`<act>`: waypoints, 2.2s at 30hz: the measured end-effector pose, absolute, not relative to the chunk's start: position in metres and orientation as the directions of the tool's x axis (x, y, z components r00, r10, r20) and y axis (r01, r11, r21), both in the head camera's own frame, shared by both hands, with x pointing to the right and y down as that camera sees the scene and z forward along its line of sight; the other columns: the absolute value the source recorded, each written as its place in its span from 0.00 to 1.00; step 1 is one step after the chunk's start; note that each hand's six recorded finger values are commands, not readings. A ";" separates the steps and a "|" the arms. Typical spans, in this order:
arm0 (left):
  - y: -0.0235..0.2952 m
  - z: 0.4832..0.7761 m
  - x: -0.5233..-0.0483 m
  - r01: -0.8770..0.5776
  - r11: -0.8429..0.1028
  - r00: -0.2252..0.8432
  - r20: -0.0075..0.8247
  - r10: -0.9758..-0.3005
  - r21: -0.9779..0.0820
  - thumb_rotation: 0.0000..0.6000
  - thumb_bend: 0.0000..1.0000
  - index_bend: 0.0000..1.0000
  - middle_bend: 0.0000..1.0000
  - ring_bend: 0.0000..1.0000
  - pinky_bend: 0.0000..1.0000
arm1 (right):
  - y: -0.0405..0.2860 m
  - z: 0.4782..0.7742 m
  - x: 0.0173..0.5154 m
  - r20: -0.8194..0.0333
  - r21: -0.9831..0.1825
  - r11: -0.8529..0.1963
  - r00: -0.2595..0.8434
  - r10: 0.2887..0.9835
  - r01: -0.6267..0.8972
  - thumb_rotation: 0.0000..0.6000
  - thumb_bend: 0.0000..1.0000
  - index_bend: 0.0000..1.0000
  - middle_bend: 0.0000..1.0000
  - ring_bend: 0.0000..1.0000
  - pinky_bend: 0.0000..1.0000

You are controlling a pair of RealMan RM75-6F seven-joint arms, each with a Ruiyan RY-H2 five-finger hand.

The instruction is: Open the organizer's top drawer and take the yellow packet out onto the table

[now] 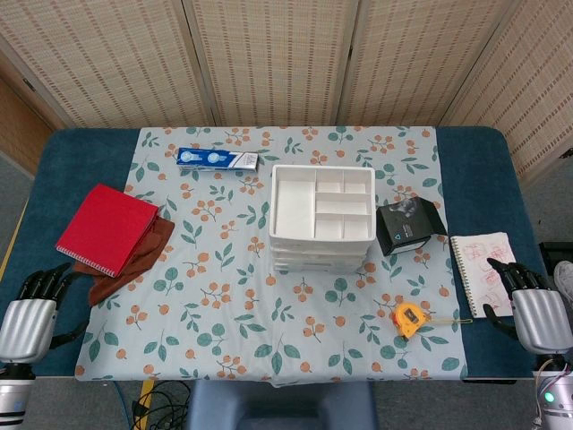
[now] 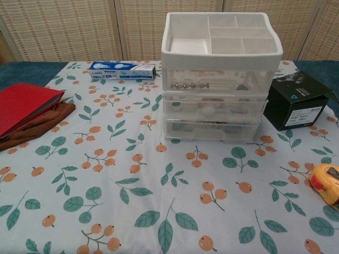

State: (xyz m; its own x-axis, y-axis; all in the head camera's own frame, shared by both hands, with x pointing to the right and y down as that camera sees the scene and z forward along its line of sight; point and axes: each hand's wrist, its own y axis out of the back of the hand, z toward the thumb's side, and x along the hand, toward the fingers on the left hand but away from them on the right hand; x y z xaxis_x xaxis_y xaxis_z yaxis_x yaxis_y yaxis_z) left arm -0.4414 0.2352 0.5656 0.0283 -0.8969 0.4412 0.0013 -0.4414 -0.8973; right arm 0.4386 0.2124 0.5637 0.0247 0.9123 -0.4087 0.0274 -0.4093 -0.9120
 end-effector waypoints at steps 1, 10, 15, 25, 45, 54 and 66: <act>0.235 0.566 -0.441 0.001 -0.443 0.029 0.443 -0.896 -0.896 1.00 0.18 0.20 0.13 0.15 0.13 | 0.212 0.564 0.438 -0.410 -0.911 -0.411 0.027 0.912 0.028 1.00 0.33 0.13 0.26 0.22 0.25; 0.235 0.566 -0.438 0.000 -0.445 0.033 0.445 -0.895 -0.895 1.00 0.18 0.20 0.13 0.15 0.13 | 0.212 0.565 0.437 -0.410 -0.911 -0.412 0.036 0.911 0.035 1.00 0.33 0.13 0.26 0.23 0.26; 0.236 0.567 -0.437 0.001 -0.450 0.034 0.450 -0.892 -0.893 1.00 0.17 0.20 0.13 0.15 0.13 | 0.212 0.567 0.434 -0.413 -0.908 -0.415 0.042 0.910 0.054 1.00 0.33 0.13 0.26 0.23 0.29; 0.236 0.564 -0.437 -0.003 -0.441 0.038 0.441 -0.897 -0.897 1.00 0.18 0.20 0.13 0.15 0.13 | 0.198 0.575 0.408 -0.428 -0.885 -0.444 0.134 0.894 0.139 1.00 0.33 0.14 0.36 0.29 0.32; 0.239 0.562 -0.442 -0.005 -0.443 0.030 0.443 -0.896 -0.896 1.00 0.18 0.20 0.13 0.15 0.13 | 0.188 0.631 0.293 -0.573 -0.609 -0.714 0.430 0.698 0.346 1.00 0.47 0.12 0.77 0.85 0.89; 0.239 0.562 -0.445 -0.005 -0.447 0.023 0.447 -0.894 -0.895 1.00 0.18 0.20 0.13 0.15 0.13 | 0.188 0.653 0.252 -0.599 -0.384 -0.777 0.506 0.620 0.498 1.00 0.51 0.05 0.79 0.88 0.89; 0.236 0.563 -0.446 -0.011 -0.450 0.028 0.449 -0.893 -0.893 1.00 0.17 0.20 0.13 0.15 0.13 | 0.178 0.679 0.203 -0.564 -0.141 -0.754 0.574 0.594 0.641 1.00 0.51 0.04 0.79 0.89 0.90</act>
State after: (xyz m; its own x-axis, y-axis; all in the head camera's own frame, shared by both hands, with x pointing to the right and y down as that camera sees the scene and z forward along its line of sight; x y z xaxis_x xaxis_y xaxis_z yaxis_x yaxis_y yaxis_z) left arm -0.4458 0.2361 0.5632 0.0276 -0.8930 0.4492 -0.0113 -0.4497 -0.8931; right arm 0.2027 0.1779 0.6785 0.5739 0.5936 -0.5642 0.6413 -0.7542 -0.1412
